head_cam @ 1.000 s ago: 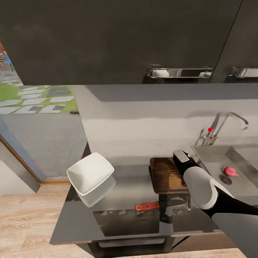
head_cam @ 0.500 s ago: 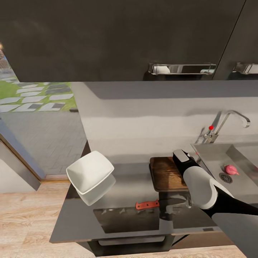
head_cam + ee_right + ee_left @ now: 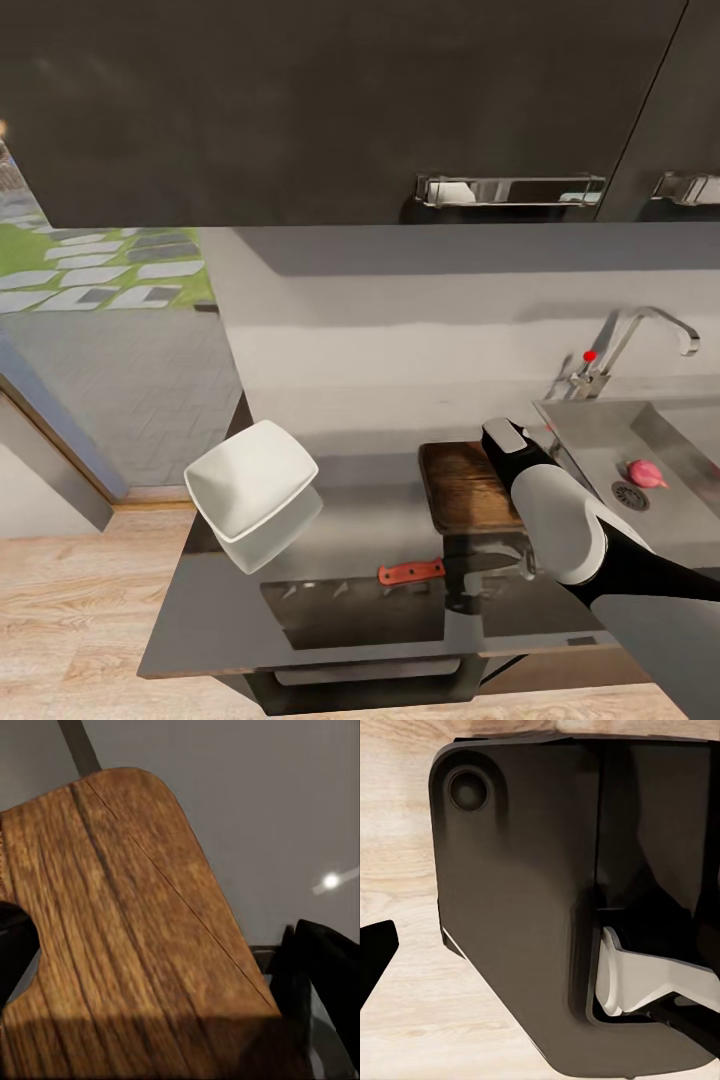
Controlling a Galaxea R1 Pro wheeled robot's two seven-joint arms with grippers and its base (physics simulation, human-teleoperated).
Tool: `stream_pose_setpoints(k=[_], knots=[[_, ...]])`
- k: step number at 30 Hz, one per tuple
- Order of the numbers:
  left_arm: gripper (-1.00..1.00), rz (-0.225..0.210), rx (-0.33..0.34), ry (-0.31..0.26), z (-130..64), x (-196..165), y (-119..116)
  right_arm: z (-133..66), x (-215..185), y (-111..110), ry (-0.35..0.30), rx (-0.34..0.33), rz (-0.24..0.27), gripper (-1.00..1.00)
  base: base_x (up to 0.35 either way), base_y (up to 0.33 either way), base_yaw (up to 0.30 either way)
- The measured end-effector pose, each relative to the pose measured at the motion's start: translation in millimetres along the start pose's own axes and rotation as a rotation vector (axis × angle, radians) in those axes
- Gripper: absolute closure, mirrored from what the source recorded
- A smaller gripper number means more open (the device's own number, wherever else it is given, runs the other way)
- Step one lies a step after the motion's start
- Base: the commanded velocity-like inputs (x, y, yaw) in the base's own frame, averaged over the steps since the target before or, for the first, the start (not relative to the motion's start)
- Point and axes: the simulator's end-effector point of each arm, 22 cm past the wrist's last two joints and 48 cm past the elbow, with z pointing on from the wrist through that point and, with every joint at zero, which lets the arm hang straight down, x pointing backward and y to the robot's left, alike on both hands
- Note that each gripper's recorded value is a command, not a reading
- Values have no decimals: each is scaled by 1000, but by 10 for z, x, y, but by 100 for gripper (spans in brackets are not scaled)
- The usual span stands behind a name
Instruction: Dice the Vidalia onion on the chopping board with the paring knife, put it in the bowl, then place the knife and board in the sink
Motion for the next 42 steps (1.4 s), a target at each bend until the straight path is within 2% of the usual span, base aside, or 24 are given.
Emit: stream_pose_setpoints(k=[13,18,19,20,25,31,35,38,42], knots=[[-100,0,0,1,0,4,0,-23,18,-11,1,3,7,-100,0,0,0],[-100,0,0,1,0,3,0,-82,21,-106,-4,49,17,-100,0,0,0],[-100,0,0,1,0,2,0,-134,-33,-85,-27,44,16,-100,0,0,0],[-100,0,0,1,0,5,0,-273,-81,-36,-56,28,19,-100,0,0,0],[-100,0,0,2,0,7,0,-666,-46,22,-72,-5,35,-100,0,0,0],[-100,0,0,1,0,5,0,-770,10,18,-69,-16,29,-100,0,0,0],[-100,0,0,1,0,3,0,-869,-63,134,-121,-77,11,-100,0,0,0],[-100,0,0,1,0,3,0,-1023,-135,282,-186,-159,-15,-100,0,0,0],[-100,0,0,1,0,4,0,-1327,-243,524,-257,-284,-49,-100,0,0,0]])
